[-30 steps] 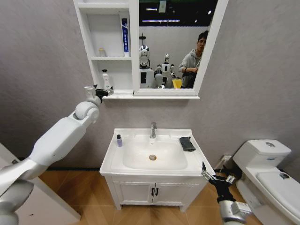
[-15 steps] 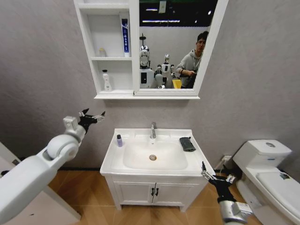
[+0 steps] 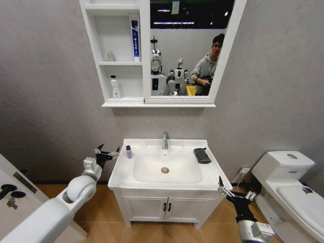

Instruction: Move facial cleanser and shampoo from washbasin to cabinet, then wipe washbasin with towel.

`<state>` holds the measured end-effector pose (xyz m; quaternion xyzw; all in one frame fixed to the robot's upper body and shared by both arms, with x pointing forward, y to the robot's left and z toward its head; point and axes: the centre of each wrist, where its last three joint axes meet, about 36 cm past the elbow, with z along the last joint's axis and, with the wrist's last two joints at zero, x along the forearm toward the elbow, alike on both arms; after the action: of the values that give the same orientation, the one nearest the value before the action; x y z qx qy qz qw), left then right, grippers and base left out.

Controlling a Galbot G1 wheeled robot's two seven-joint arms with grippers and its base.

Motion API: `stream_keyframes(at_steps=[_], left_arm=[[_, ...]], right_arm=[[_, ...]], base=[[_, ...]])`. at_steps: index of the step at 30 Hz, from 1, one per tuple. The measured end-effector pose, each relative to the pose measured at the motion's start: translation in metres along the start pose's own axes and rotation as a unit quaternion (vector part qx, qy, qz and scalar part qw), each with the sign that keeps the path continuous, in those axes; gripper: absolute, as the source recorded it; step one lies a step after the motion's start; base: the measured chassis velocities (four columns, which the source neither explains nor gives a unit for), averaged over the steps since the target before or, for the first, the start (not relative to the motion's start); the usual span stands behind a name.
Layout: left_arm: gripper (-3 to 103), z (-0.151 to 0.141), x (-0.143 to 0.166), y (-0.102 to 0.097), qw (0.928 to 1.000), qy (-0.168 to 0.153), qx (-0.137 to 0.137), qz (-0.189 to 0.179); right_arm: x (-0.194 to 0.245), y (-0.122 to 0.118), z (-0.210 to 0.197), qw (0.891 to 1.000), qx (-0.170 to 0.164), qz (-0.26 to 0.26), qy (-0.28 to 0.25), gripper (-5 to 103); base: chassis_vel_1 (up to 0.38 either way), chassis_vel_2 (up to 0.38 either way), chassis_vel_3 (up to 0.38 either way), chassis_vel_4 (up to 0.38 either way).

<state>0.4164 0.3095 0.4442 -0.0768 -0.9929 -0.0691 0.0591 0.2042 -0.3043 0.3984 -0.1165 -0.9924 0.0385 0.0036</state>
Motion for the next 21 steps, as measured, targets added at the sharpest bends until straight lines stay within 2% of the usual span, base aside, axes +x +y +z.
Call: stream_keyframes(at_steps=[5, 13, 21], left_arm=[[100, 0.030, -0.015, -0.004, 0.9997, 0.003, 0.013, 0.020], [100, 0.067, -0.045, -0.019, 0.9991, 0.030, 0.030, 0.001], [100, 0.078, -0.070, -0.044, 0.9982, 0.034, 0.050, -0.009]], right_arm=[[0.002, 0.003, 0.007, 1.000, 0.005, -0.011, 0.008, 100], [0.002, -0.001, 0.009, 1.000, 0.014, -0.016, 0.011, 100], [0.002, -0.002, 0.013, 1.000, 0.016, -0.017, 0.016, 100]], base=[[0.000, 0.000, 0.000, 0.000], [0.000, 0.000, 0.000, 0.000], [0.000, 0.000, 0.000, 0.000]])
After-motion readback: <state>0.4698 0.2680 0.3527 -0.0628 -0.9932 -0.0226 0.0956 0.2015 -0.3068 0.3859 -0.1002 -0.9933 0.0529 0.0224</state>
